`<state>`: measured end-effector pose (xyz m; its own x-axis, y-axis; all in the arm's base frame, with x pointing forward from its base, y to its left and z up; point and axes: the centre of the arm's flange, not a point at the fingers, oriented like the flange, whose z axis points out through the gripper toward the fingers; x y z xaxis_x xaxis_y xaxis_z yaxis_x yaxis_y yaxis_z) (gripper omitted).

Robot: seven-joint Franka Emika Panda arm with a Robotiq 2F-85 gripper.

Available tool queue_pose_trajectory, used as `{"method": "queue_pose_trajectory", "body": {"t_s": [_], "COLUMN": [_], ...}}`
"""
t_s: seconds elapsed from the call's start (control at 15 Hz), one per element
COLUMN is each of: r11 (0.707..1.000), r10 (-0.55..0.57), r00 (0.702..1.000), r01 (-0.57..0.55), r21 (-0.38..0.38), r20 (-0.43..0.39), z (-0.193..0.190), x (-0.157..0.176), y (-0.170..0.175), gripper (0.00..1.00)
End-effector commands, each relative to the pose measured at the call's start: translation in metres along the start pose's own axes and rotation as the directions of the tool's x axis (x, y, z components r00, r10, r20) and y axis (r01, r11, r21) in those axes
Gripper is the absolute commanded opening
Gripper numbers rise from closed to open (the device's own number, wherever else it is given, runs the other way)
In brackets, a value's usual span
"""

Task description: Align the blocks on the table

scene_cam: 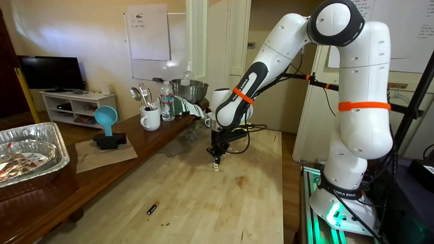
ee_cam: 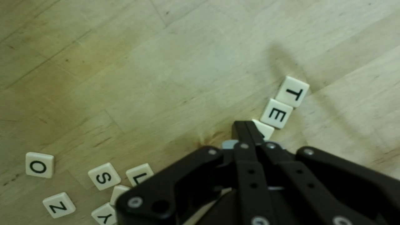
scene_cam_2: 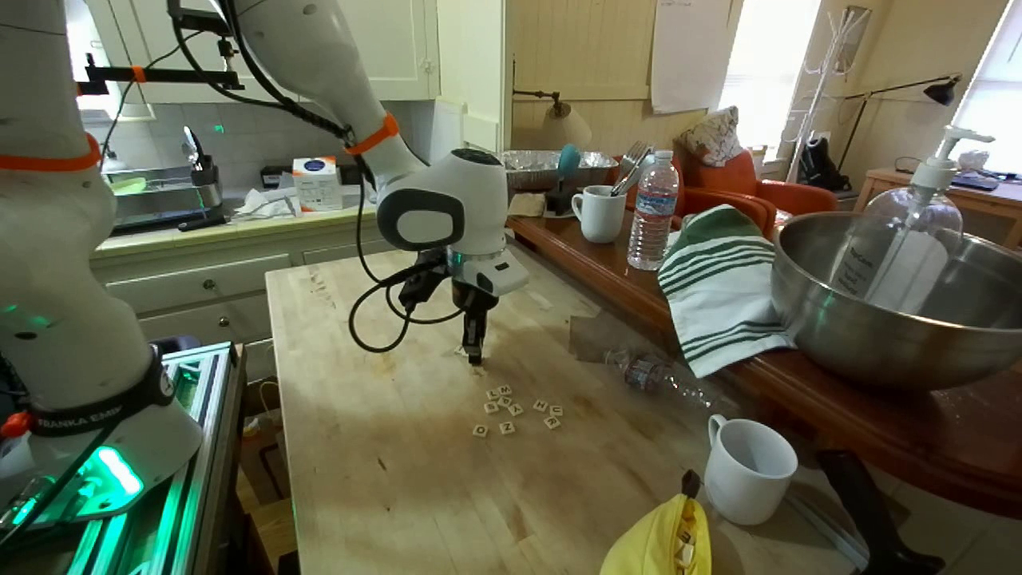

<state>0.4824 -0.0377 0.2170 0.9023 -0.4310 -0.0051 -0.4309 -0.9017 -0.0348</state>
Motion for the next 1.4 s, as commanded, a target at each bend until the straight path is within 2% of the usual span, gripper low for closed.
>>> {"method": "queue_pose_trajectory", "body": {"t_s": [0.0,1.33], "r11": [1.0,1.0], "r10": [-0.005,-0.015], "r00": [1.0,0.999], "r01": [0.005,0.016], "r21": [-0.002,0.017], "r20": [0.006,-0.031], "z": [0.011,-0.008], "x": [-0.001,-0.007], "y": [-0.006,-0.005], "gripper": [0.0,0.0]}}
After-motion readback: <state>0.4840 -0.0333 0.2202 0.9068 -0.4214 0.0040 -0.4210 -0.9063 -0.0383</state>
